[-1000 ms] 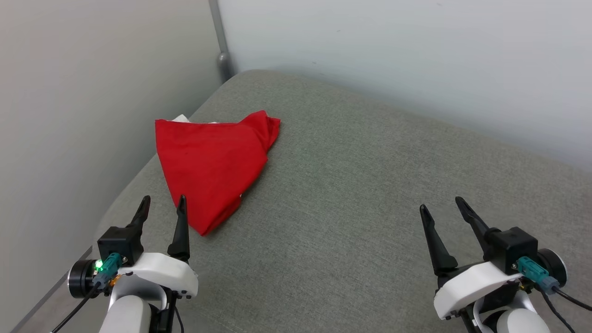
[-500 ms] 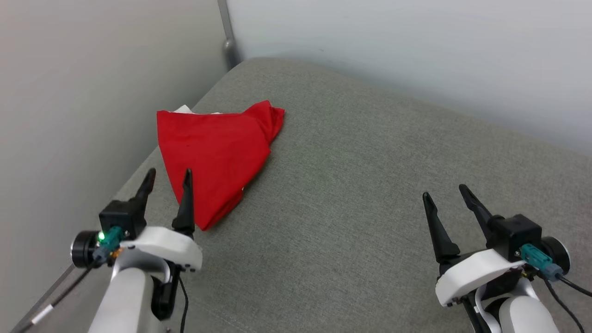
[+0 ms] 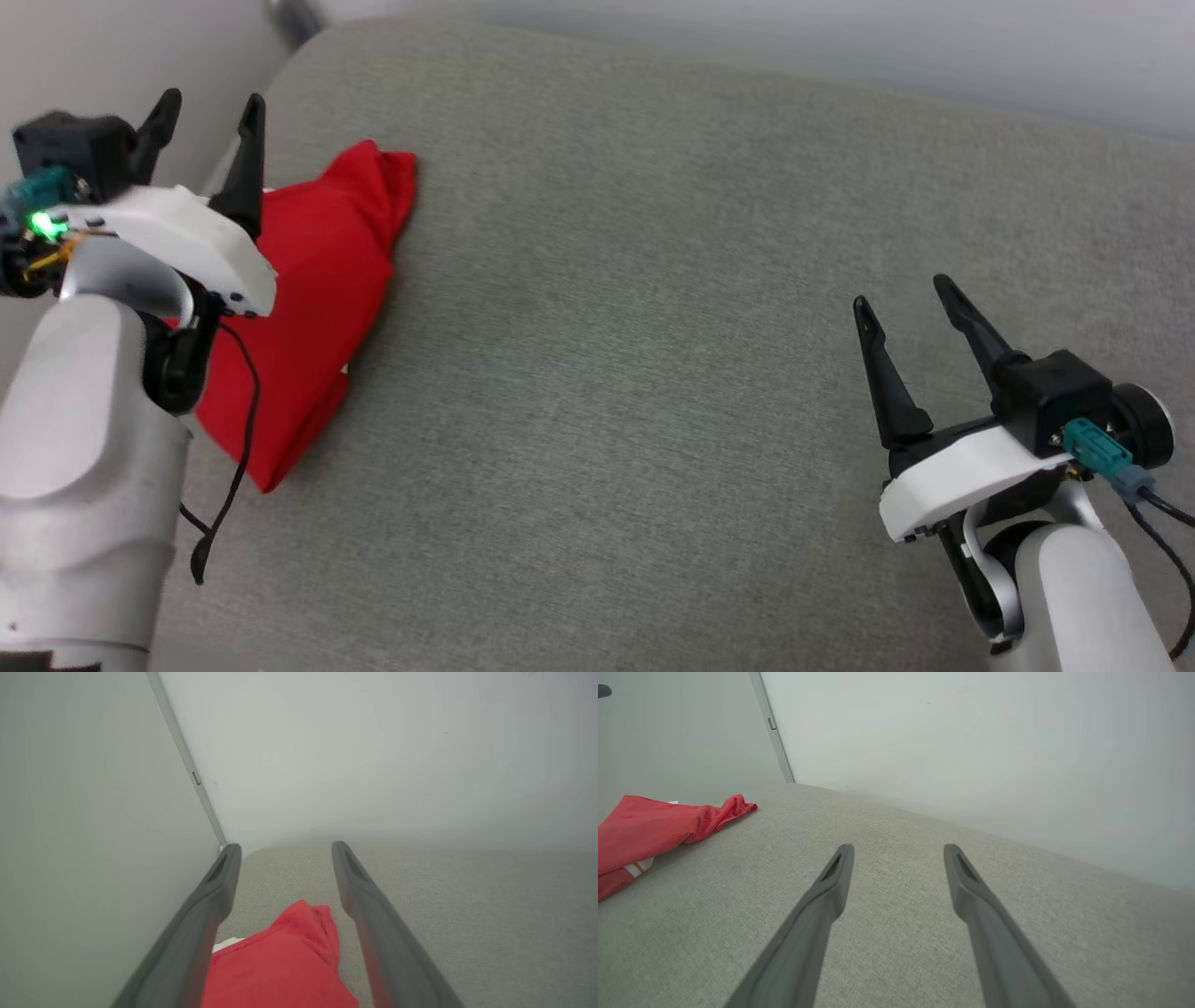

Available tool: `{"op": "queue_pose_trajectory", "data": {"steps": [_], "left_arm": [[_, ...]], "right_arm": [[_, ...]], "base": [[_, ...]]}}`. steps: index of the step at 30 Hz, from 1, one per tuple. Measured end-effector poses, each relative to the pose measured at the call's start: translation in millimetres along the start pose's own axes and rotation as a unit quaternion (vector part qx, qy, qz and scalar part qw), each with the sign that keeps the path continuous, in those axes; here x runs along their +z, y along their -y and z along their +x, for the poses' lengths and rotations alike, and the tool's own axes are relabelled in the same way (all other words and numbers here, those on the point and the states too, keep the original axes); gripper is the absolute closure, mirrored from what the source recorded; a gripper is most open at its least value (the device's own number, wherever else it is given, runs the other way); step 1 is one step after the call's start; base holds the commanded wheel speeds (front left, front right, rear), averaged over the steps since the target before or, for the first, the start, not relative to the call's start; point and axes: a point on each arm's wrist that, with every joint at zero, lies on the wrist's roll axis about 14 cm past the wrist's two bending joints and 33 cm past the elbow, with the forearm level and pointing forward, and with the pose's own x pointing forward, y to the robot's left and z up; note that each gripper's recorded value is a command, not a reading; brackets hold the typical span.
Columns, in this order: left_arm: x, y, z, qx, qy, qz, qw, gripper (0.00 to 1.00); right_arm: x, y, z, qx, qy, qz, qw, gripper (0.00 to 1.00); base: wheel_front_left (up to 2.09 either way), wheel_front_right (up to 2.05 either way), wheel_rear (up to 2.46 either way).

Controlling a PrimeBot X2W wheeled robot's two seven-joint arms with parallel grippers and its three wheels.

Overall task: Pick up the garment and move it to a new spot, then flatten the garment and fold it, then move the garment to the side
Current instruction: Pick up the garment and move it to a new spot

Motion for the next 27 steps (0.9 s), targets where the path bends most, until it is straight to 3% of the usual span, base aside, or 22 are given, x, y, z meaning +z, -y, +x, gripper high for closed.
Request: {"op": "queue_pose_trajectory", "data": {"steps": [3, 7, 11, 18, 22, 23, 24, 25, 27], "left_arm": [[-25.6, 9.2, 25.0, -0.021, -0.072, -0.002, 0.997, 0.00], [-79.8, 17.6, 37.8, -0.042, -0.207, -0.009, 0.977, 0.00], [-131.9, 18.3, 31.3, -0.051, -0.334, -0.014, 0.941, 0.00], [-204.3, 18.4, -10.0, -0.042, -0.517, -0.063, 0.852, 0.00], [-214.4, 17.6, -15.9, -0.030, -0.549, -0.097, 0.829, 0.00], [-217.4, 18.0, -16.6, -0.024, -0.551, -0.110, 0.827, 0.58], [-218.0, 16.9, -16.6, -0.022, -0.549, -0.106, 0.829, 0.91], [-217.9, 15.2, -16.4, -0.018, -0.545, -0.104, 0.832, 1.00], [-216.0, 8.3, -14.6, -0.008, -0.531, -0.090, 0.843, 1.00]], "right_arm": [[-12.7, 19.3, -0.5, -0.022, -0.011, 0.004, 1.000, 0.00], [-30.5, 42.6, -3.3, -0.050, -0.025, 0.010, 0.998, 0.00], [-47.8, 56.9, -7.4, -0.067, -0.039, 0.021, 0.997, 0.00], [-65.6, 70.8, -8.2, -0.082, -0.052, 0.028, 0.995, 0.00], [-69.1, 73.9, -7.5, -0.084, -0.054, 0.029, 0.995, 0.00], [-69.4, 74.3, -7.5, -0.084, -0.055, 0.027, 0.995, 0.00], [-68.2, 74.7, -7.4, -0.085, -0.053, 0.027, 0.995, 0.00], [-67.1, 74.8, -7.6, -0.085, -0.052, 0.026, 0.995, 0.00], [-64.2, 74.9, -8.1, -0.086, -0.049, 0.024, 0.995, 0.00]], "base": [[0.00, 0.00, 0.00], [0.00, 0.00, 0.00], [0.00, 0.00, 0.00], [0.00, 0.00, 0.00], [0.00, 0.00, 0.00], [0.00, 0.00, 0.00], [0.00, 0.00, 0.00], [0.00, 0.00, 0.00], [0.00, 0.00, 0.00]]}}
